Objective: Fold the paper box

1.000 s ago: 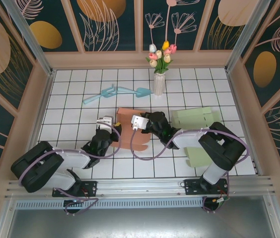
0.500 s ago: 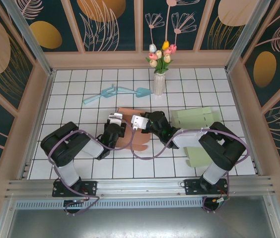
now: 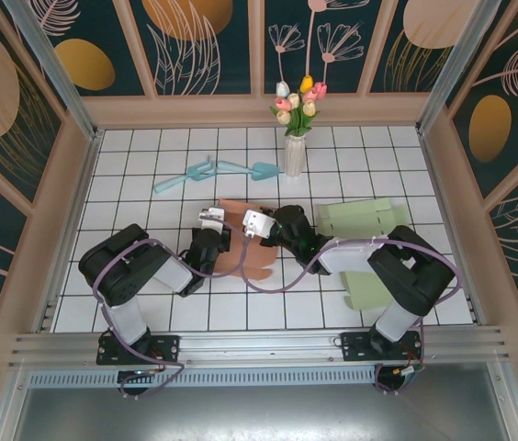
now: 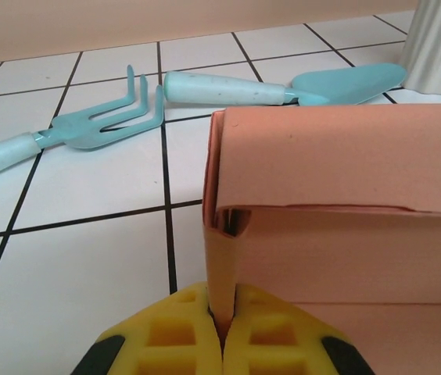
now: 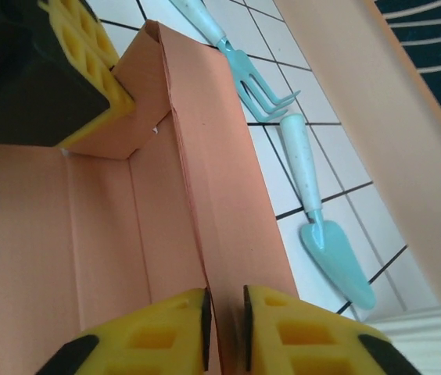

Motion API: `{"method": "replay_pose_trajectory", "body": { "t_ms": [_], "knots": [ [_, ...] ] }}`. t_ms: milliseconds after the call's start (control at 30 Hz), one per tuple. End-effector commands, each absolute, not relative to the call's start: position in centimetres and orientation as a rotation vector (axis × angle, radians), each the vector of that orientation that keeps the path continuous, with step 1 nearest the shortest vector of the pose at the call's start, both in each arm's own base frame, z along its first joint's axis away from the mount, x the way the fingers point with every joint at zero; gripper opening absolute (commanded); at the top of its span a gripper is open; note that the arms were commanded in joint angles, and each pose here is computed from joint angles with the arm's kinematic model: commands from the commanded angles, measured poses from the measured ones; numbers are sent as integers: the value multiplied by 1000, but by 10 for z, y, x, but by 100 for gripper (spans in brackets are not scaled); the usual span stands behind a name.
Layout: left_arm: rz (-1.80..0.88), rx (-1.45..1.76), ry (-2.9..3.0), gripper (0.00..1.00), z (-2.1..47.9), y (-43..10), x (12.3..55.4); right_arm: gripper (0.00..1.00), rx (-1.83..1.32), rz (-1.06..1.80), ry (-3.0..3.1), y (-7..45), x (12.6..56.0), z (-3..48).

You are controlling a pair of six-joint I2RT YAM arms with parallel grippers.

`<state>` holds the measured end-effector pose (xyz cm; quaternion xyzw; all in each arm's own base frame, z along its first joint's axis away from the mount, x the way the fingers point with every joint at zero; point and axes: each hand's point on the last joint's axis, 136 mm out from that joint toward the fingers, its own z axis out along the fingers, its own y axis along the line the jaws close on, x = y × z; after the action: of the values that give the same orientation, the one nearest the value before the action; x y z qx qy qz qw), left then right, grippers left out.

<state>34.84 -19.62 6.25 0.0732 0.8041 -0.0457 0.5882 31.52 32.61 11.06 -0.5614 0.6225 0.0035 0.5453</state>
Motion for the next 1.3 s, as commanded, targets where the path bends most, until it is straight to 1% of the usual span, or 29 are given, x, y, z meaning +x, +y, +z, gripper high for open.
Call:
{"method": "replay_pose_trajectory", "body": {
  "t_ms": [0,167,233,267,333,400,533,700,800,933,1067,1167,1267],
  "knots": [
    [-141,125,1892,0,57,-197,342,27,-1355,106,1597,323,295,97],
    [-158,57,1929,0,55,-190,334,35,-1147,164,1650,311,293,143],
    [-167,41,1945,0,54,-188,329,38,-990,203,1687,300,293,169],
    [-189,24,1932,0,63,-188,328,38,-919,225,1710,294,294,178],
    [-207,13,1944,0,65,-188,323,40,-713,288,1783,280,296,198],
    [-230,6,1956,0,66,-189,318,40,-553,358,1865,271,295,206],
    [-274,-10,1995,0,67,-191,309,43,-244,492,2041,266,297,200],
    [-256,-52,2000,0,72,-185,302,46,-154,687,2125,297,298,190],
    [-264,-66,1995,0,74,-183,299,50,-107,723,2147,308,304,182],
    [-302,-67,1979,0,77,-184,294,51,-65,719,2148,311,312,173],
    [-300,-84,1970,0,79,-181,293,51,-53,757,2170,318,311,162],
    [-321,-85,1964,0,79,-182,292,51,-36,882,2159,328,303,157],
    [-338,-73,1969,0,77,-187,292,51,-23,1037,2127,340,295,163]
  ]
}}
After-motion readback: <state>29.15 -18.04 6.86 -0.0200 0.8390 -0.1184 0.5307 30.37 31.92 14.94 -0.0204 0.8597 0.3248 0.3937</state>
